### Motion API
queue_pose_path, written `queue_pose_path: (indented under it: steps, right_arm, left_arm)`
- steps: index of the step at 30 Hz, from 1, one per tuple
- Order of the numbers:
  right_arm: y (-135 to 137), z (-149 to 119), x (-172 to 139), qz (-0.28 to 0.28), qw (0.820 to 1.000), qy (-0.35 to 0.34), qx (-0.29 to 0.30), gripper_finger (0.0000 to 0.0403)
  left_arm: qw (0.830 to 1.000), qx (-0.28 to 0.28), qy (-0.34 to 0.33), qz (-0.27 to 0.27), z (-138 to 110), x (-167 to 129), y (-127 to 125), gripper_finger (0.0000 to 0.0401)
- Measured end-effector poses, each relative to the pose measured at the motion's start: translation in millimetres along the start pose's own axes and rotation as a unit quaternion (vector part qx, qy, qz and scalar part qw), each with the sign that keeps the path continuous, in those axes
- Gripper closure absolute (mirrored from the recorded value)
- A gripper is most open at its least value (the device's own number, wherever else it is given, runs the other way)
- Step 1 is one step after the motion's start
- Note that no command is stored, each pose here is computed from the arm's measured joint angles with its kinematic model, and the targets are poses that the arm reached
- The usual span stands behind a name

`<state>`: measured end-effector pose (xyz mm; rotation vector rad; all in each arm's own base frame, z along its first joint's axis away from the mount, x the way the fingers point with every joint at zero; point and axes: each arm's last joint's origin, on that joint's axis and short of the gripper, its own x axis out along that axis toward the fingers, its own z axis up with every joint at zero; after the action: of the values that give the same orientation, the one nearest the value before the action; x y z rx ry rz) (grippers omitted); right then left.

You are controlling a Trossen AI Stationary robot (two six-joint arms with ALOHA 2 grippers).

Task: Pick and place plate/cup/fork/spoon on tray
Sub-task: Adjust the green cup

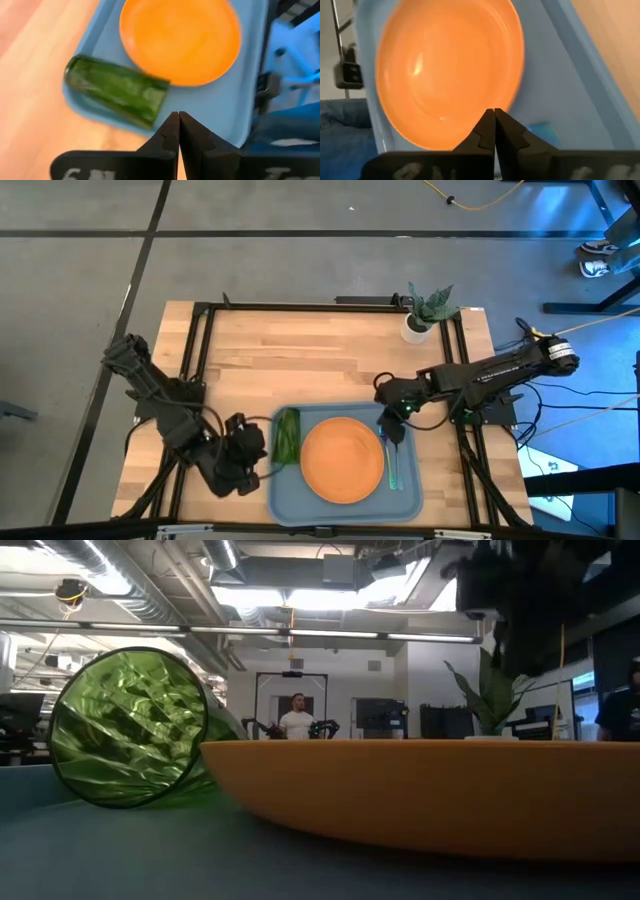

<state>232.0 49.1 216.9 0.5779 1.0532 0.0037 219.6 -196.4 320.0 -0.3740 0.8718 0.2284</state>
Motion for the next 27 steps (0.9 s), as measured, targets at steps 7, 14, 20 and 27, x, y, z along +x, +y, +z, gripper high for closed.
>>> queue_pose_path:
  steps: [7, 14, 20, 27]
  right_arm:
    - [41.7, 13.0, -20.2, -0.009, 0.996, -0.082, -0.042, 0.0400]
    - [77.8, 22.8, -32.0, -0.014, 0.988, -0.140, -0.057, 0.0400]
    - [97.7, 30.5, -38.1, -0.015, 0.985, -0.156, -0.070, 0.0400]
    - [99.7, 29.2, -34.1, -0.034, 0.988, -0.134, -0.076, 0.0400]
  left_arm:
    - [0.994, 0.085, 0.031, 0.054, -24.2, 14.3, -23.2, 0.0401]
    - [0.984, 0.143, 0.089, 0.051, -46.1, 31.0, -35.8, 0.0401]
    - [0.983, 0.141, 0.106, 0.053, -42.3, 37.5, -34.1, 0.0400]
    - [0.984, 0.118, 0.121, 0.055, -31.0, 44.9, -28.6, 0.0362]
